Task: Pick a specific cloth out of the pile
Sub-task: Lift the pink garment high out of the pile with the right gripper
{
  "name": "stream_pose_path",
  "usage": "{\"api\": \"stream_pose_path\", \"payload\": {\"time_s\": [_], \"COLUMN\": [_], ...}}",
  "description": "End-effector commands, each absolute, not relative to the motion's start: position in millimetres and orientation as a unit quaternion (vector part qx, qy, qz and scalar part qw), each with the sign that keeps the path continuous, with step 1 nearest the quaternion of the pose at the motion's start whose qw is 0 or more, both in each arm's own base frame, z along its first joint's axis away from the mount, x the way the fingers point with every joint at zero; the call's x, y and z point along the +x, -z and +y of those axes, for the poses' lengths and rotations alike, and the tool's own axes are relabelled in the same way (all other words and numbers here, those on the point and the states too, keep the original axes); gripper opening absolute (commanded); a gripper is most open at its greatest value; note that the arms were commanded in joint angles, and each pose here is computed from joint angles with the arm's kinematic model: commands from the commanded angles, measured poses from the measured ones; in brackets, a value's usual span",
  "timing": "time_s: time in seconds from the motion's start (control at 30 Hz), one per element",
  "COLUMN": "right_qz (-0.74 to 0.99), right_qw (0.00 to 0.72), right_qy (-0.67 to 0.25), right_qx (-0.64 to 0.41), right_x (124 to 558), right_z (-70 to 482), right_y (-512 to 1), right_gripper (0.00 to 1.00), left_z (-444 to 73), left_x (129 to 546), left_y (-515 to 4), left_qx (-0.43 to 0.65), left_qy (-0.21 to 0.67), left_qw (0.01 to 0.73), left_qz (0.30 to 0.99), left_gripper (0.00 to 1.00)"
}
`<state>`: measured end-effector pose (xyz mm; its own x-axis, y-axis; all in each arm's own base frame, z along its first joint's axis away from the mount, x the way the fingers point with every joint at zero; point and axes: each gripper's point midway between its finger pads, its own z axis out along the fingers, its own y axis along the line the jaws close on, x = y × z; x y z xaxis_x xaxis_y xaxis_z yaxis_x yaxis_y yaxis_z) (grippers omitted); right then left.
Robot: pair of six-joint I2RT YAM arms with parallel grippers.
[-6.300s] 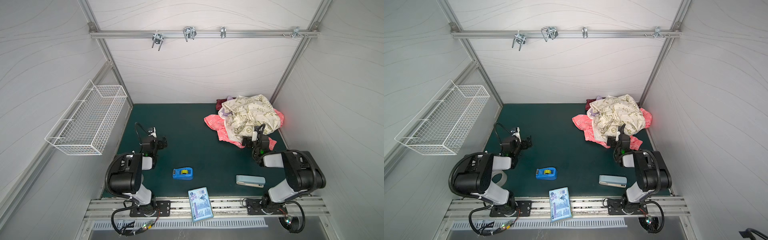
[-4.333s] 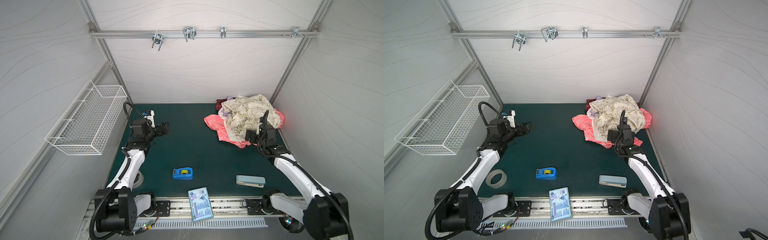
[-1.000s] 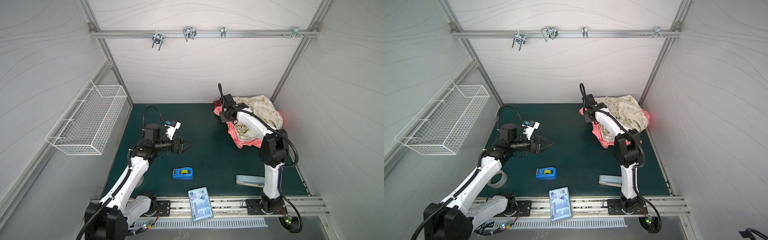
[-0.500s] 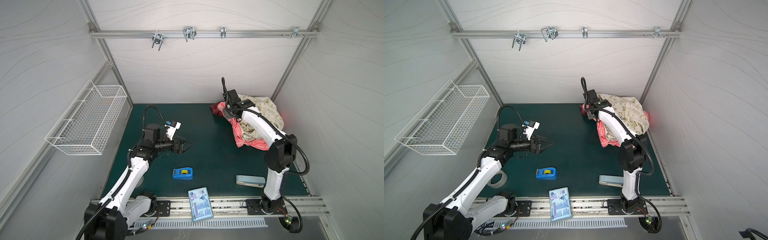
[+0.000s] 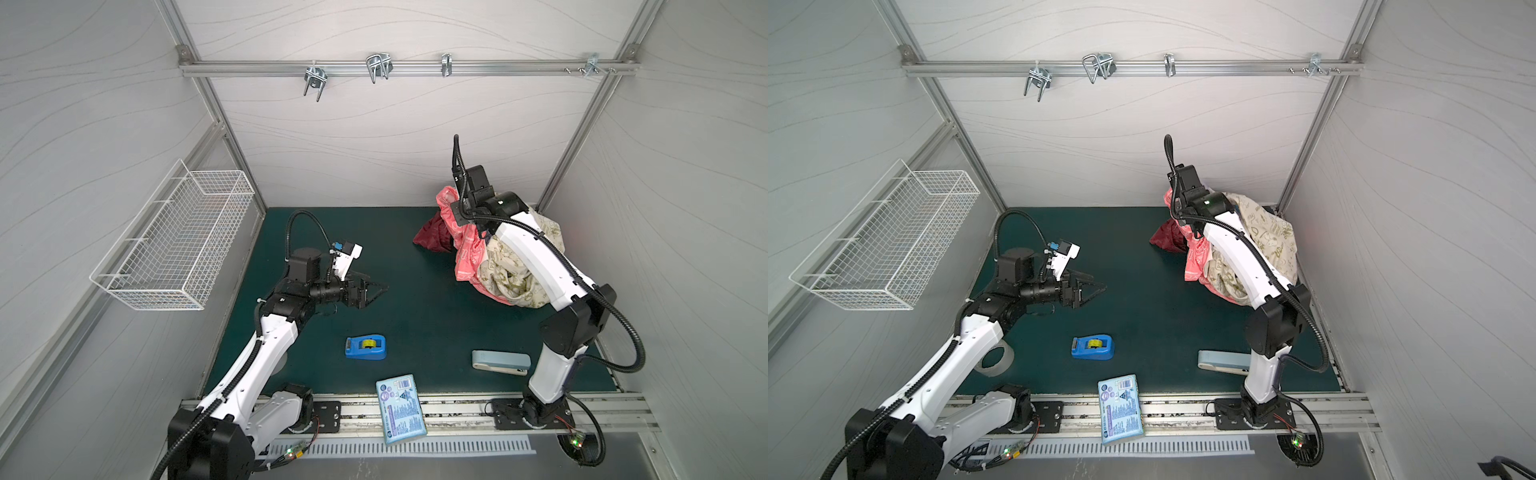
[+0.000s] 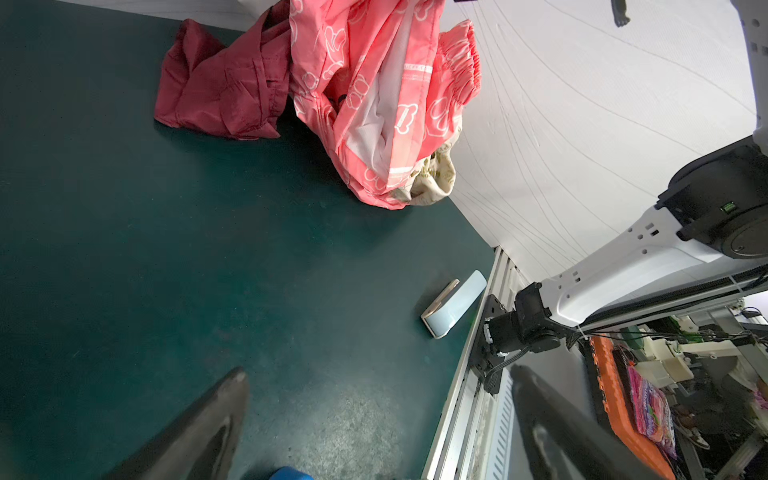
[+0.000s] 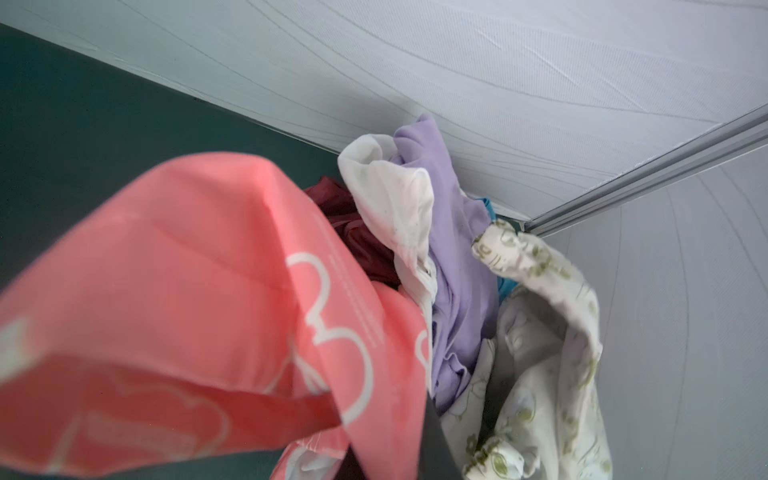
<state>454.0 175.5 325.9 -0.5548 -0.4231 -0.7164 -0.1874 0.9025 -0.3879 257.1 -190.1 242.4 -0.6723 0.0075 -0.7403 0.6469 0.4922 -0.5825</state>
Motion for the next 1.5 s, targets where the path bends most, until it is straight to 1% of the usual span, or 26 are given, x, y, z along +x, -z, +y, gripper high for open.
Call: {"api": "stream_pose_path", "payload": {"time_s": [0.0, 0.43, 0.6, 0.77, 1.1, 1.2, 1.3, 1.4, 1.47], "right_qz": [0.812, 0.777, 0.768, 0.757, 0.719, 0.733, 0.766, 0.797, 0.801], "right_qw": [0.553, 0.603, 0.616, 0.633, 0.684, 0.669, 0.629, 0.595, 0.592], "right_qy": [0.132, 0.153, 0.161, 0.156, 0.12, 0.122, 0.131, 0.09, 0.065], "right_qx": [-0.132, -0.093, -0.064, -0.041, -0.014, -0.003, 0.017, 0.05, 0.063], "right_x": [453, 461, 464, 459, 437, 437, 445, 451, 453], "right_z": [169, 134, 110, 95, 88, 80, 60, 40, 34], "right_y": [-422, -485, -503, -520, -568, -556, -517, -480, -474], "right_gripper": [0.0, 0.0, 0.0, 0.0, 0.0, 0.0, 0.0, 0.0, 0.0], "left_z": [-191, -191, -191, -191, -191, -191, -191, -191, -191], "left_x": [255, 255, 256, 257, 258, 258, 258, 259, 259], "left_y": [-251, -250, -249, -248, -246, -246, -246, -247, -246], "left_qx": [0.223, 0.224, 0.223, 0.223, 0.22, 0.221, 0.221, 0.22, 0.219], "left_qy": [0.456, 0.453, 0.453, 0.452, 0.451, 0.45, 0.45, 0.45, 0.45], "left_qw": [0.366, 0.366, 0.365, 0.362, 0.359, 0.361, 0.361, 0.36, 0.359], "left_qz": [0.78, 0.782, 0.783, 0.784, 0.787, 0.786, 0.787, 0.787, 0.788], "left_gripper": [0.99, 0.99, 0.99, 0.99, 0.99, 0.99, 0.99, 0.99, 0.99]}}
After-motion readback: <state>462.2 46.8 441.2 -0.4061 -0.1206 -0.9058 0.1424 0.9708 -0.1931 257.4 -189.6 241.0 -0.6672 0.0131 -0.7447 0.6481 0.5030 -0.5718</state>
